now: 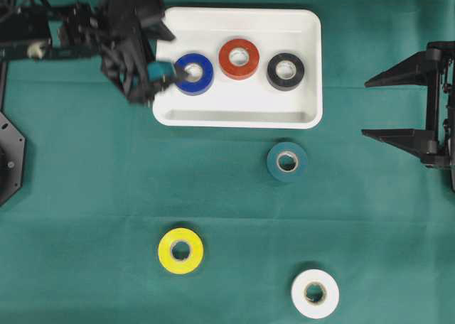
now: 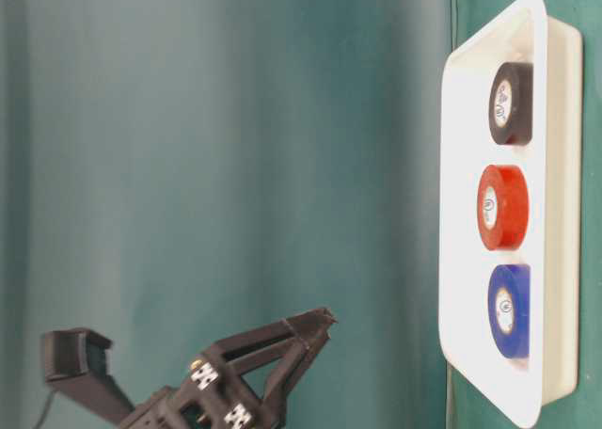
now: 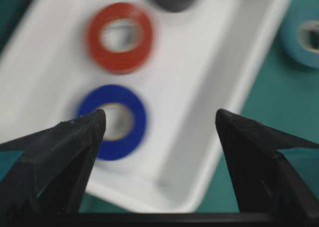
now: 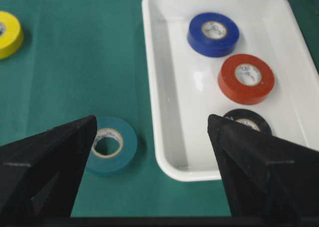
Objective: Pick up the tape from a random location and place it into the white case.
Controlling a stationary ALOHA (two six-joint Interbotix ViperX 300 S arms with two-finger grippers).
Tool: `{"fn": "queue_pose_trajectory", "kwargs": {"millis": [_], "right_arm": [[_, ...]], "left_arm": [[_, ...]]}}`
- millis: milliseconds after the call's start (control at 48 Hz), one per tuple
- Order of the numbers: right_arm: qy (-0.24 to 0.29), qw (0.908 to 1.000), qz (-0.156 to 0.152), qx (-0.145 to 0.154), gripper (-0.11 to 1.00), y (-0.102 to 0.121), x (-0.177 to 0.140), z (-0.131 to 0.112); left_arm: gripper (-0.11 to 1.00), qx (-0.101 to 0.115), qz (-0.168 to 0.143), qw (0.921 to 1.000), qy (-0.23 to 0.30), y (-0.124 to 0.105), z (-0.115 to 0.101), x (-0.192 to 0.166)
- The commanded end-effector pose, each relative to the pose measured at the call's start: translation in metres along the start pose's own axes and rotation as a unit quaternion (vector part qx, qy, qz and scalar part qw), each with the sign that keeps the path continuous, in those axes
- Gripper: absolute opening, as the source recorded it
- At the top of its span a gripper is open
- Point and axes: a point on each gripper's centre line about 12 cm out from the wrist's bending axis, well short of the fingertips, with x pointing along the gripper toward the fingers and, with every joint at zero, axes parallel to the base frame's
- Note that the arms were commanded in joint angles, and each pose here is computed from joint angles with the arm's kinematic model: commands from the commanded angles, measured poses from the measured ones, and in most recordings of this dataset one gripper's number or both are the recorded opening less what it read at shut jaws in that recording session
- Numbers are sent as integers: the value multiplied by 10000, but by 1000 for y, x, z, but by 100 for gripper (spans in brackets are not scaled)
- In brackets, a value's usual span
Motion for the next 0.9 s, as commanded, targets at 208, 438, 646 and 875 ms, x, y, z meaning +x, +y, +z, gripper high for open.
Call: {"fn": "queue_pose_trajectory", "kwargs": {"millis": [208,438,646,875], "right_arm": [[-145,9999,13,27,87,1,-2,11],[-145,9999,11,27,87,1,-2,11],[-153,9999,12,36,87,1,-2,12],[-246,9997,12,14,87,1,-6,19]], "left_arm": [[87,698,-872,9929,-417,-74,7,-30],[87,814,-974,9909,-452,-82,4,-33],[87,824,-977,9904,-530,-80,4,-39],[87,833,-1034,9864,-972,-77,10,-62]]}}
